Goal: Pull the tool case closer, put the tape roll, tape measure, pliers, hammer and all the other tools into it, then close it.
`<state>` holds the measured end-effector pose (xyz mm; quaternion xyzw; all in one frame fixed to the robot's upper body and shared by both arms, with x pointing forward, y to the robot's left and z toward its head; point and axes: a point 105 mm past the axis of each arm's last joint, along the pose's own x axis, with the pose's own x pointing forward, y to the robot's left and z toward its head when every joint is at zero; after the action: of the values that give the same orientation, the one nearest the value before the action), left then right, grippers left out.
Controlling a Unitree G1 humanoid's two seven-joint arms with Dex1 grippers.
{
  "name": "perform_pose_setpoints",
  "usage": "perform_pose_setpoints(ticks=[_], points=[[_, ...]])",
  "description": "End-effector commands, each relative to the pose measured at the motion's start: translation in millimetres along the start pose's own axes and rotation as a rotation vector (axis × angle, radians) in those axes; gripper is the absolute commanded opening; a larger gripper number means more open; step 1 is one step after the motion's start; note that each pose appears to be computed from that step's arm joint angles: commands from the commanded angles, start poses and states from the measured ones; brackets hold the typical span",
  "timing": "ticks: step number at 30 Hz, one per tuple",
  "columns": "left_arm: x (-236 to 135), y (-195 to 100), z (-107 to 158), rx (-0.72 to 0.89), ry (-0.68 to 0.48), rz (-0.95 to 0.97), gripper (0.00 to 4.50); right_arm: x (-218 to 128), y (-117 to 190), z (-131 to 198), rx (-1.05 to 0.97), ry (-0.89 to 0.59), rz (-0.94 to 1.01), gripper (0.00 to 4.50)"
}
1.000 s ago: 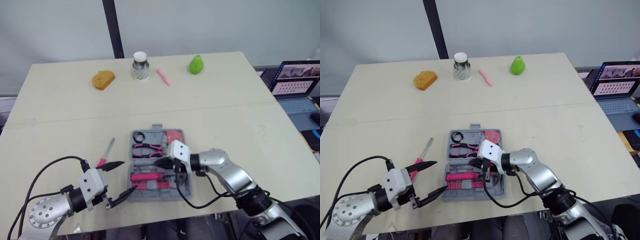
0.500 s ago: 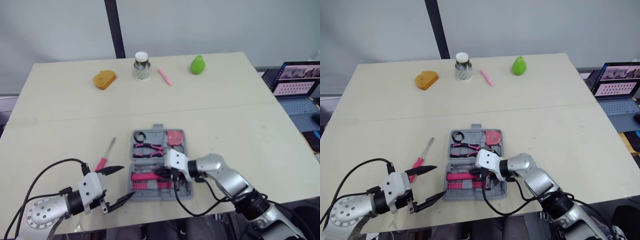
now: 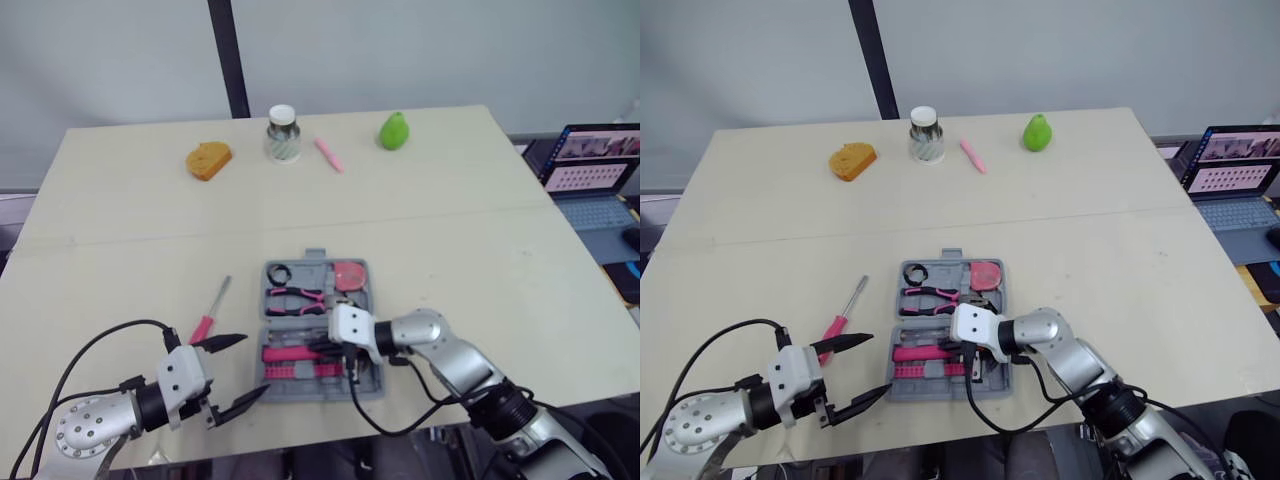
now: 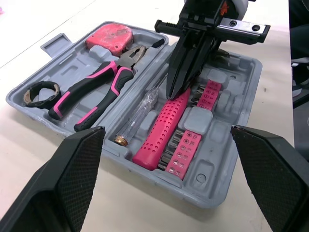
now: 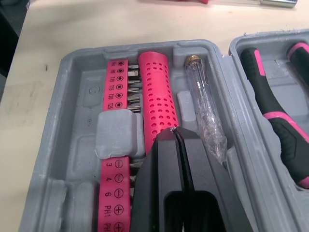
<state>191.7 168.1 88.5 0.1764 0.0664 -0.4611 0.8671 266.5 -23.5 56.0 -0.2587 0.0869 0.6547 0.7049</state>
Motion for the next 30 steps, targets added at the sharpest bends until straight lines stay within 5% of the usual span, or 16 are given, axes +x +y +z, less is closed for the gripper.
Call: perform_pose_setpoints(ticks=[1, 30], points=[[0, -1, 6, 0.023, -0.017, -0.001, 4.5, 1, 13, -28, 0.001, 0.103, 0.05, 0.04], [3, 5, 8, 0.035, -0.022, 0.009, 4.5, -1, 32, -72, -0.268, 0.3, 0.187, 0.04]])
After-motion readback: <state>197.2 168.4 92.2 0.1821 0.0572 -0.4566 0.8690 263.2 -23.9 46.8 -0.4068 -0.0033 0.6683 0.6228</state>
